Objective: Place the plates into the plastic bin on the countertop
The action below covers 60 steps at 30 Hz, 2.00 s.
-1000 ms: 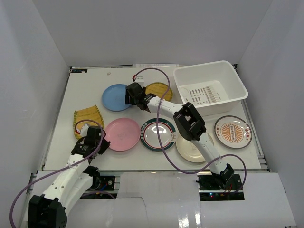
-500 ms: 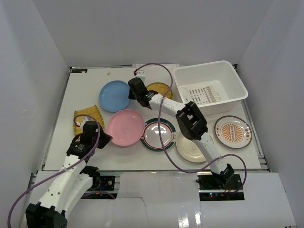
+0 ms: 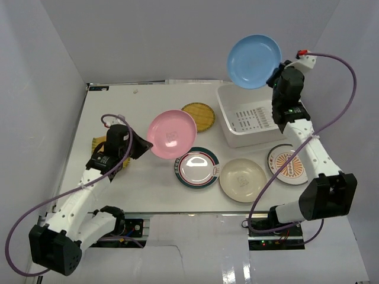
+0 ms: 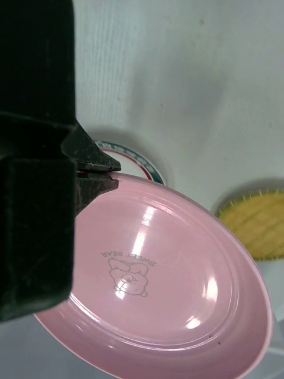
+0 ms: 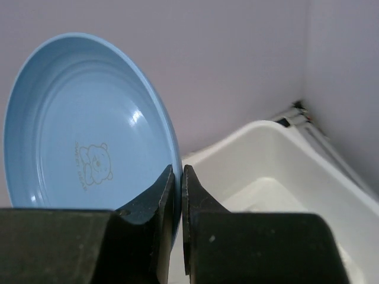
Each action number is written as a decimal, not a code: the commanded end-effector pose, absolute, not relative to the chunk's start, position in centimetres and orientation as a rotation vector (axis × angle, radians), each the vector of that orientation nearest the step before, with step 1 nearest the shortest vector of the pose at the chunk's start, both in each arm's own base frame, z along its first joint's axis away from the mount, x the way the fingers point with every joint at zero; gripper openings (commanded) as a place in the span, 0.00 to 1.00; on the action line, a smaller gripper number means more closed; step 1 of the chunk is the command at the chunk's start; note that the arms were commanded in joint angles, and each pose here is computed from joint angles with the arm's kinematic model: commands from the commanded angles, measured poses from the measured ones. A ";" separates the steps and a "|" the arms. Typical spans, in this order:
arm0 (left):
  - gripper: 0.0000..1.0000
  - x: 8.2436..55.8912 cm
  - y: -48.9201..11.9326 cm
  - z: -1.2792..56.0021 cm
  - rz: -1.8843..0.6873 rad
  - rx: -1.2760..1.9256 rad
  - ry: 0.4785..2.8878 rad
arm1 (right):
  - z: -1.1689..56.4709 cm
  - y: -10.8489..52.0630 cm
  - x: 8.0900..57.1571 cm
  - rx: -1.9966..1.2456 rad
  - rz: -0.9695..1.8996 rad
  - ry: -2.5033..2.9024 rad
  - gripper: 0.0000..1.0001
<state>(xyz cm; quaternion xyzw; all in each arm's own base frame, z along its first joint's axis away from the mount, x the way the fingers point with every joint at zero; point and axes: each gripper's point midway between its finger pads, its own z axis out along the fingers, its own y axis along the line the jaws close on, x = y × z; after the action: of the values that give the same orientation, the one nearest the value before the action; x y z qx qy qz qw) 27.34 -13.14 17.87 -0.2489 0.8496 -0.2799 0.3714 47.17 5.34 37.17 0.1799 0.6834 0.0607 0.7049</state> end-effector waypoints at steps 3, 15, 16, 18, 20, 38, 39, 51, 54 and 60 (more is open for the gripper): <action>0.00 31.7 -17.7 26.1 -0.809 -0.436 2.015 | 26.9 1.0 46.9 0.362 0.028 1.772 0.08; 0.00 39.5 -29.5 29.8 -0.795 -0.239 1.976 | 19.3 0.0 48.6 0.282 0.032 1.998 0.39; 0.00 40.1 -30.1 29.8 -0.791 -0.239 1.971 | 19.3 0.0 48.7 0.285 0.061 2.000 0.60; 0.00 41.3 -32.7 29.5 -0.800 -0.214 1.978 | 20.0 0.2 48.4 0.309 0.135 2.004 0.77; 0.00 42.3 -35.2 29.3 -0.810 -0.183 1.981 | 22.6 -1.2 48.1 0.361 0.163 1.953 0.85; 0.23 47.6 -48.0 24.9 -0.803 -0.061 1.971 | 35.8 -0.4 38.3 0.315 0.487 1.639 0.28; 0.35 47.7 -48.1 25.0 -0.805 -0.050 1.965 | 36.0 0.1 38.1 0.288 0.505 1.642 0.32; 0.89 41.4 -35.7 38.5 -0.670 -0.027 1.709 | 34.5 16.9 36.4 -0.195 0.724 1.743 0.54; 0.89 38.2 -26.8 34.2 -0.577 -0.171 1.785 | 31.1 23.2 35.1 -0.327 0.778 1.789 0.54; 0.86 29.7 -9.8 20.0 -0.377 -0.621 1.992 | 25.4 33.9 33.1 -0.515 0.903 1.880 0.56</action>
<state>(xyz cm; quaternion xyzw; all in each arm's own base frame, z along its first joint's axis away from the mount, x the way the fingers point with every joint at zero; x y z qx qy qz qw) 33.34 -15.10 30.30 -0.1741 0.7610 -0.2334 0.5797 32.71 30.47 25.98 -0.1947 0.7803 0.3694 0.4655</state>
